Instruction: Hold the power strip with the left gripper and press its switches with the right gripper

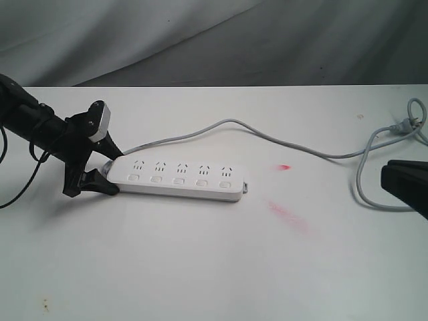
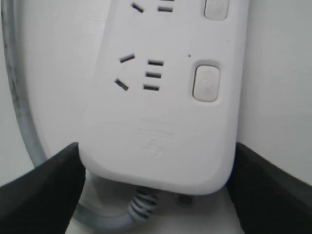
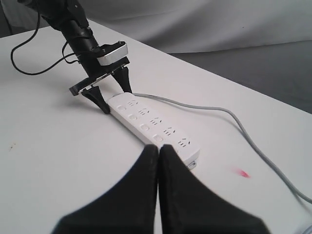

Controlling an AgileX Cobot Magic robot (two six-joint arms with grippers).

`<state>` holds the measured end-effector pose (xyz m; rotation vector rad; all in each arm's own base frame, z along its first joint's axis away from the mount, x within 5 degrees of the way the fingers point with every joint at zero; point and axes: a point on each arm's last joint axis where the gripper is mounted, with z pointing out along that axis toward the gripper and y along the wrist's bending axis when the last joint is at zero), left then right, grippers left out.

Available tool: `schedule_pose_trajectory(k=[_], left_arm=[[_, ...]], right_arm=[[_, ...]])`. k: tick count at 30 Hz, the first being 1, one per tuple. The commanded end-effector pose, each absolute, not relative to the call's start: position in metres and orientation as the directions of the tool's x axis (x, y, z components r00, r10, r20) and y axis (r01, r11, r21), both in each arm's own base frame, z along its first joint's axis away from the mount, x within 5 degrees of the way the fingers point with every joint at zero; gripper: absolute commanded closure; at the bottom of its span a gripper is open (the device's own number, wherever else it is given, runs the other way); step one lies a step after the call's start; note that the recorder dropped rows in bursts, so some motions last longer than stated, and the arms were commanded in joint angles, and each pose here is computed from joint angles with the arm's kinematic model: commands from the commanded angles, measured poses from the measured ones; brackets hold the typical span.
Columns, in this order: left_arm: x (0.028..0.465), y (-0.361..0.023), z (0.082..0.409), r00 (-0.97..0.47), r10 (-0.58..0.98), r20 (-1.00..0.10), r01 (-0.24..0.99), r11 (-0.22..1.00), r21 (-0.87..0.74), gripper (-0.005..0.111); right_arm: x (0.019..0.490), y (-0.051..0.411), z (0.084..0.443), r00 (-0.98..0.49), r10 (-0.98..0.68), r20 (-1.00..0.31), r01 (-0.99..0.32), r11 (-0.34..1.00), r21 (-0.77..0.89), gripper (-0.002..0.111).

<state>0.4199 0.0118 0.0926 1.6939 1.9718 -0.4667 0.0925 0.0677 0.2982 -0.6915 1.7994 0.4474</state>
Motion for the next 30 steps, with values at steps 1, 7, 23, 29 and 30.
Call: schedule_pose_trajectory(k=[1,7,23,29,30], left_arm=[[0.418,0.013,0.089,-0.086,0.835,-0.544,0.988,0.140,0.059,0.041],[0.418,0.013,0.089,-0.088,0.834,-0.545,0.988,0.142,0.056,0.041],[0.418,0.013,0.089,-0.086,0.834,-0.545,0.989,0.140,0.058,0.041],[0.418,0.013,0.089,-0.089,0.834,-0.545,0.988,0.142,0.056,0.041],[0.418,0.013,0.089,-0.089,0.834,-0.545,0.988,0.142,0.056,0.041]], right_arm=[[0.092,0.067,0.297,-0.230,-0.230,-0.946,-0.649,0.760,-0.027,0.108],[0.089,0.053,0.305,-0.163,-0.194,-0.967,-0.558,0.827,-0.071,0.108],[0.042,0.017,0.318,-0.030,-0.144,-0.989,-0.072,0.987,-0.141,0.108],[0.044,0.016,0.314,-0.039,-0.128,-0.991,-0.067,0.990,-0.125,0.108],[0.046,0.015,0.310,-0.051,-0.100,-0.994,-0.061,0.993,-0.097,0.108]])
